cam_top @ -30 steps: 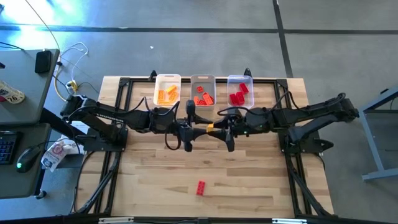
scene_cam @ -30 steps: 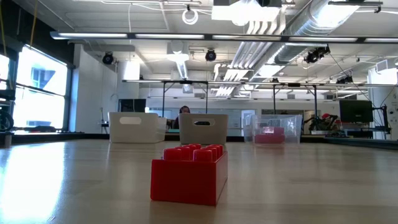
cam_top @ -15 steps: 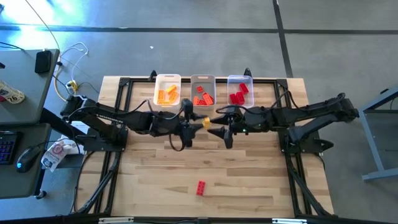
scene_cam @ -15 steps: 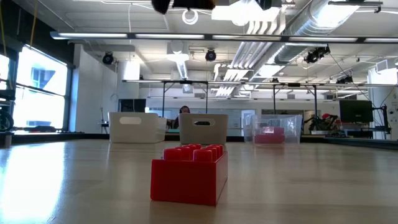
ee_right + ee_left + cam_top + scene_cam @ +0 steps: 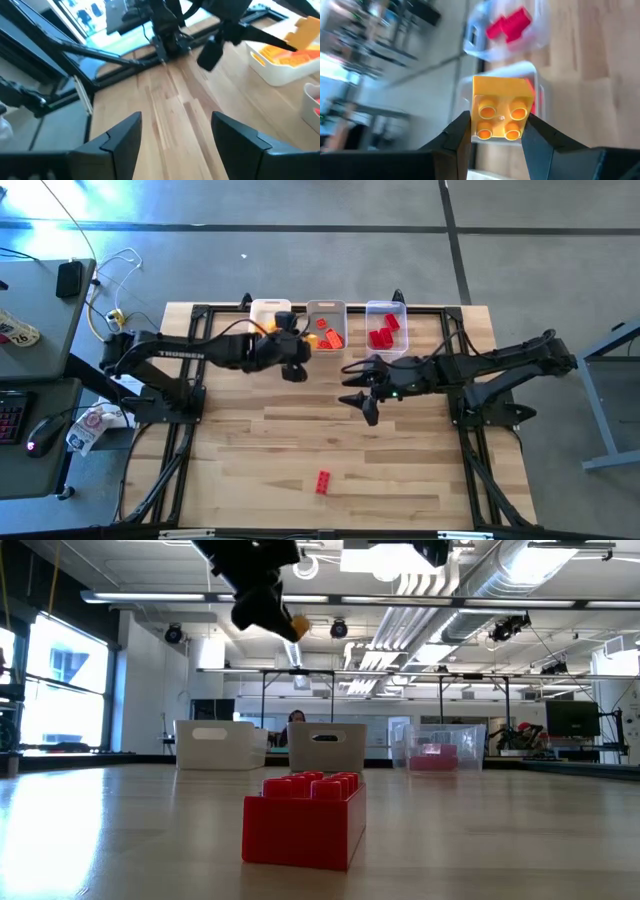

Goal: Sort & place blocks by color
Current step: Put the yellow game piece into the white bin, then put the red game piece into the transparent bin

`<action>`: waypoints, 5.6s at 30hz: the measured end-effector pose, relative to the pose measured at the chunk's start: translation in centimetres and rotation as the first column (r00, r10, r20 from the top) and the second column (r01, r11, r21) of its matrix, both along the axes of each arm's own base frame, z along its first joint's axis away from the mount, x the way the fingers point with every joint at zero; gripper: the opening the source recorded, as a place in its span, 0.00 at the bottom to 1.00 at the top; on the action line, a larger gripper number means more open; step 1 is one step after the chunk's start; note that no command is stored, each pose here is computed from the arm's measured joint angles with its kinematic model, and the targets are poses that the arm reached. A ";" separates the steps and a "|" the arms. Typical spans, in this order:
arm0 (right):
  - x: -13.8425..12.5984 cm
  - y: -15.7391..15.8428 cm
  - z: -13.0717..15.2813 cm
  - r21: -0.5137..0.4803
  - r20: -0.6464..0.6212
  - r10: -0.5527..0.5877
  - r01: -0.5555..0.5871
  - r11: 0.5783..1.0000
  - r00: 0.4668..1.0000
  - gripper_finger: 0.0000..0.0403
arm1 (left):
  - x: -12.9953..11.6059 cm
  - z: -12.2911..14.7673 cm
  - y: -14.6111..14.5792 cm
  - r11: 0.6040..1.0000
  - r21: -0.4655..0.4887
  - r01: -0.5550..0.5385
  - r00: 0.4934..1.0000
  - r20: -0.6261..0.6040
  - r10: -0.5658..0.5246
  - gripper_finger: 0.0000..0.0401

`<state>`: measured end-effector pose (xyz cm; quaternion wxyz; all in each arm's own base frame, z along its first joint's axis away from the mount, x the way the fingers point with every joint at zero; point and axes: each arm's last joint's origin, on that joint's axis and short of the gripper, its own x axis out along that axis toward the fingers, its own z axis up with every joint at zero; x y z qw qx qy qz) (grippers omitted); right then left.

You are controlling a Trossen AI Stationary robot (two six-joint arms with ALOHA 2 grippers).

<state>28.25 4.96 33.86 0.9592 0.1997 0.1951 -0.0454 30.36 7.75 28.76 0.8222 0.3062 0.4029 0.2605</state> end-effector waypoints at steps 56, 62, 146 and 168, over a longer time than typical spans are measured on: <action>8.8 4.8 -14.8 -0.335 -0.303 0.680 -0.743 0.579 0.667 0.56 | -8.1 -7.1 14.1 0.463 -0.645 -0.609 0.708 -0.179 0.683 0.56; 8.9 4.9 -15.5 -0.362 -0.321 0.716 -0.779 0.512 0.620 0.56 | -8.1 -6.9 13.1 0.392 -0.739 -0.548 0.742 -0.213 0.636 0.55; 11.1 10.1 -23.3 -0.377 -0.393 0.805 -0.877 0.299 0.444 0.45 | -8.1 2.6 1.7 0.504 -0.849 -0.156 0.863 0.131 0.488 0.55; 11.3 7.2 -20.8 -0.214 -0.426 0.526 -0.647 0.732 0.736 0.29 | -8.1 2.6 1.7 0.583 -0.802 -0.129 0.911 0.137 0.389 0.55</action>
